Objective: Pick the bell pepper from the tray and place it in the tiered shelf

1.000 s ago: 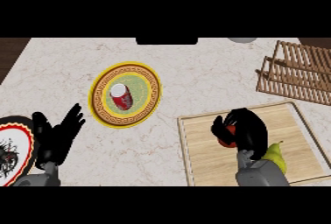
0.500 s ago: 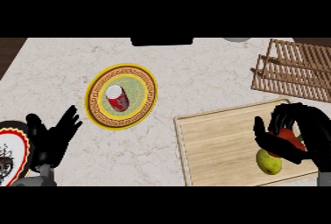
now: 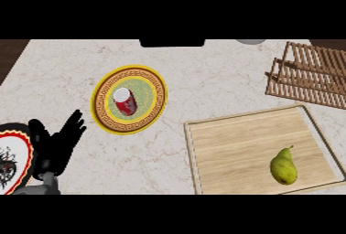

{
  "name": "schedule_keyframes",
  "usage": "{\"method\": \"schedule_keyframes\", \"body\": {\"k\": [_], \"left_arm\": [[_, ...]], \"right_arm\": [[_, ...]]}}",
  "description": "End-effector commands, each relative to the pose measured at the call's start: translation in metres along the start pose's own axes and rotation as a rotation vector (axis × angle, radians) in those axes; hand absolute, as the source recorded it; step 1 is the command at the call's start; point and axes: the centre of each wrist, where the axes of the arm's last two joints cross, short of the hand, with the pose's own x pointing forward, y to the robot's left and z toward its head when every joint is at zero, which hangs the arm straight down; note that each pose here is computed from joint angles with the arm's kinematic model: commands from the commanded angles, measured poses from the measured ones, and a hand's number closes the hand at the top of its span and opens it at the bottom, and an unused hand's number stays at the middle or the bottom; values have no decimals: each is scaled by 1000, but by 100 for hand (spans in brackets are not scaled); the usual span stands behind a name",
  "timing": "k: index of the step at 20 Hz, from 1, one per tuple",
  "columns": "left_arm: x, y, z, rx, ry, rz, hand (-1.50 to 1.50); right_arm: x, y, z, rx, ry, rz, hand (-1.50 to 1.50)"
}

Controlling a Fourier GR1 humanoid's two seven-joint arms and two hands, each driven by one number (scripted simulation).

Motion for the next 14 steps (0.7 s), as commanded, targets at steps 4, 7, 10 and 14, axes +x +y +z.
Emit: {"method": "schedule_keyframes", "body": {"k": [4, 7, 10, 14], "left_arm": [[3, 1, -16, -20, 26, -12, 0], [-4, -4, -6, -31, 33, 0, 0], [16, -4, -10, -34, 32, -4, 0], [5, -7, -15, -26, 38, -6, 0]], "right_arm": [[3, -76, -28, -112, 55, -49, 150], [4, -123, -54, -139, 91, -75, 150], [8, -124, -74, -174, 94, -64, 150], [-13, -142, -99, -182, 118, -67, 150]]}}
